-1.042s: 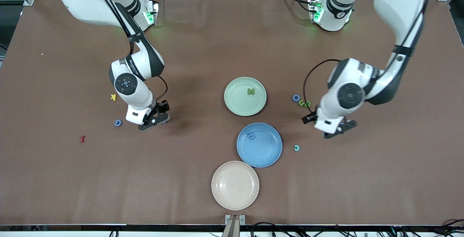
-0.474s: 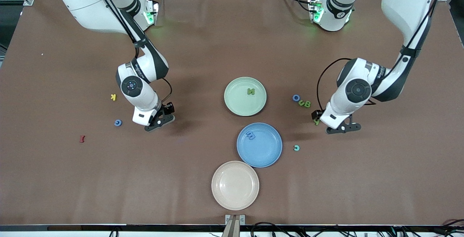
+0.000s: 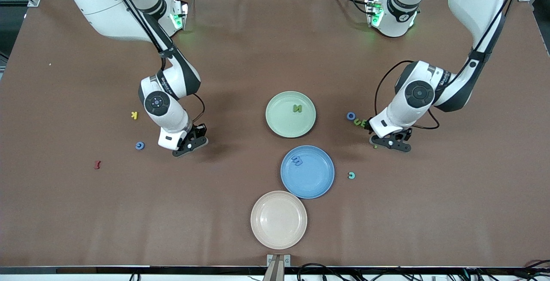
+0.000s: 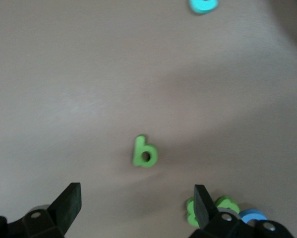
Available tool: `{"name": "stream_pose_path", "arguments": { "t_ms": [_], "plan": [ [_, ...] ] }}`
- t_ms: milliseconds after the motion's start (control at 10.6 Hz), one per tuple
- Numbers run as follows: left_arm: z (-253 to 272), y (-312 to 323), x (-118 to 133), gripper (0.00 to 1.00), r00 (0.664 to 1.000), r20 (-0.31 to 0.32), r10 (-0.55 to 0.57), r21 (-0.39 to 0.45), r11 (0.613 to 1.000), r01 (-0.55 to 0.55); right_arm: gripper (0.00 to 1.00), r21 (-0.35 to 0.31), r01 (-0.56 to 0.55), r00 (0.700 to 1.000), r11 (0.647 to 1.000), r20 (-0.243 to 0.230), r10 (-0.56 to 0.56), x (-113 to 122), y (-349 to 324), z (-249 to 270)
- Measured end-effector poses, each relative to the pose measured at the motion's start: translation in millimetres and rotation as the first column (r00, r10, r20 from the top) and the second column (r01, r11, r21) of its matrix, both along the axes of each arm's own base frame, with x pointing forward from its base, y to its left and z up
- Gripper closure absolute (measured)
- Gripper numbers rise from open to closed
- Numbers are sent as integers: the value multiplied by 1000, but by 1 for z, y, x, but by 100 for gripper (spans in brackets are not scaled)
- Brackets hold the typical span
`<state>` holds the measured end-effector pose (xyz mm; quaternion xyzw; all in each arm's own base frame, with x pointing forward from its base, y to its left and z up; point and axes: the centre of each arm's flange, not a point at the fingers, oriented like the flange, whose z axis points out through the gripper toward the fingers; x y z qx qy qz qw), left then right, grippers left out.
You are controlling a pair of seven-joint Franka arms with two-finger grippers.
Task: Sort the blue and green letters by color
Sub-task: 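Grasp the blue X with the right gripper while the left gripper lowers, then open the right gripper over the blue plate while the left gripper lowers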
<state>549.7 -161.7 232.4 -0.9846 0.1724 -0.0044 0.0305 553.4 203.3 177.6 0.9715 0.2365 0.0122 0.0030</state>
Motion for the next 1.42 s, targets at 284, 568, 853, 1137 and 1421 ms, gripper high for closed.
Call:
{"name": "stream_pose_path", "arguments": {
  "t_ms": [284,568,853,1137,1421],
  "plan": [
    [-32,4,-4,0,993,1,-117,-12,993,117,72,68,100,995,993,7,-100,8,19,13],
    [-48,49,5,0,980,-22,-199,-24,980,199,72,242,297,955,924,-67,-289,9,98,47],
    [-47,36,4,0,977,-16,-213,-31,977,212,72,298,493,869,817,-137,-475,5,178,67],
    [-47,3,-3,0,974,-13,-225,-32,974,225,72,337,674,736,658,-232,-636,0,271,76],
    [-48,5,-3,0,975,-14,-222,-31,975,221,72,391,771,624,503,-305,-719,15,325,61]
  ]
}}
